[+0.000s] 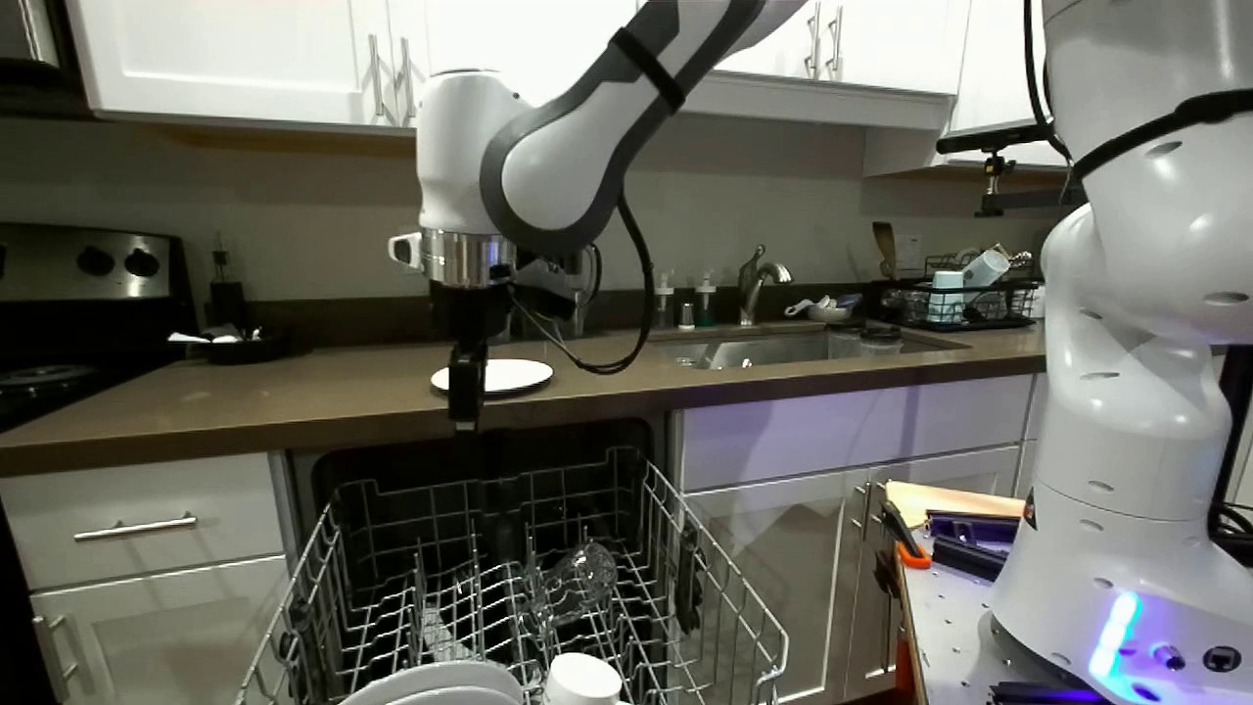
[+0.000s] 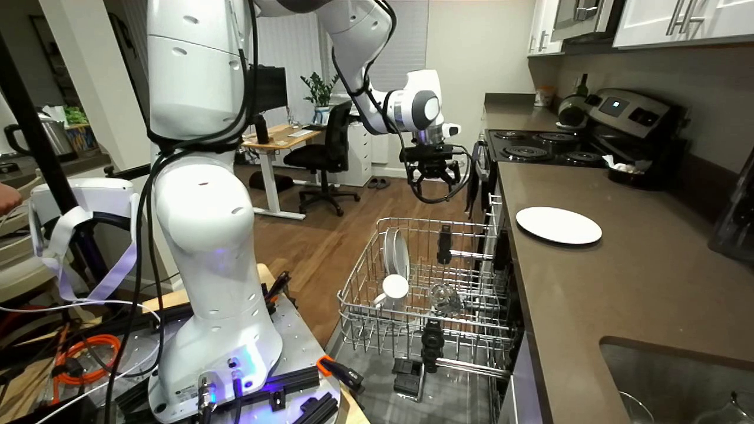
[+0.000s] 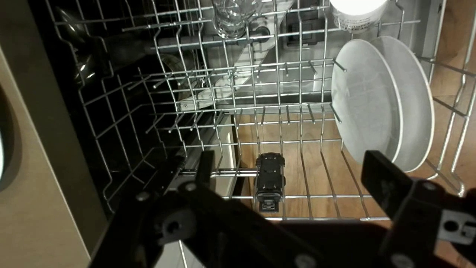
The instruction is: Remove the first plate at the right out of the dishwasher and put it on the counter top
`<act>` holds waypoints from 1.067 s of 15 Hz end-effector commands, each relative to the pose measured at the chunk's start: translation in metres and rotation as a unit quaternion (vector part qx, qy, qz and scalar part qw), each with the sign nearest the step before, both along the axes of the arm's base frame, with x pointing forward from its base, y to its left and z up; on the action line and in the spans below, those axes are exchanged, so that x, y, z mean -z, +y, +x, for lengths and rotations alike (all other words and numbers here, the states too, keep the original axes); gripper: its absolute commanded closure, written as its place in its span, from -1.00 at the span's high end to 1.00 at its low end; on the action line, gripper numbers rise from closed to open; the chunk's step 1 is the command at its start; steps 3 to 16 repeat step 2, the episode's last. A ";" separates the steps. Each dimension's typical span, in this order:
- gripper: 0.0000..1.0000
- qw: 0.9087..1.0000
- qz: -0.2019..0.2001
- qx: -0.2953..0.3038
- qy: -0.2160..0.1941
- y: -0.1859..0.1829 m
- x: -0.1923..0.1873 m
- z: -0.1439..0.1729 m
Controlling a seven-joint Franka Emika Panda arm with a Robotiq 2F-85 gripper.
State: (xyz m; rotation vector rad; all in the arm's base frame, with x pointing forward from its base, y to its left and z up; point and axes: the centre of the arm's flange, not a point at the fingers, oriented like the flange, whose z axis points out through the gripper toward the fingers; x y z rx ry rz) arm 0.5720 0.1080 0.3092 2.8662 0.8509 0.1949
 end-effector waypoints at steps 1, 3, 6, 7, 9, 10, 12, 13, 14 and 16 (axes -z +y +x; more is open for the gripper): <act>1.00 1.000 0.000 -0.001 0.001 -0.001 0.001 0.000; 1.00 1.000 0.000 -0.001 0.002 -0.001 0.001 -0.001; 1.00 1.000 0.000 -0.001 0.002 -0.001 0.001 -0.001; 1.00 1.000 0.000 -0.001 0.002 -0.001 0.001 -0.001; 1.00 1.000 0.000 -0.001 0.002 -0.001 0.001 -0.001; 1.00 1.000 0.000 -0.001 0.002 -0.001 0.001 -0.001; 1.00 1.000 0.000 -0.001 0.002 -0.001 0.001 -0.001; 1.00 1.000 0.000 -0.001 0.002 -0.001 0.001 -0.001; 1.00 1.000 0.000 -0.001 0.002 -0.001 0.001 -0.001; 1.00 1.000 0.000 -0.001 0.002 -0.001 0.001 -0.001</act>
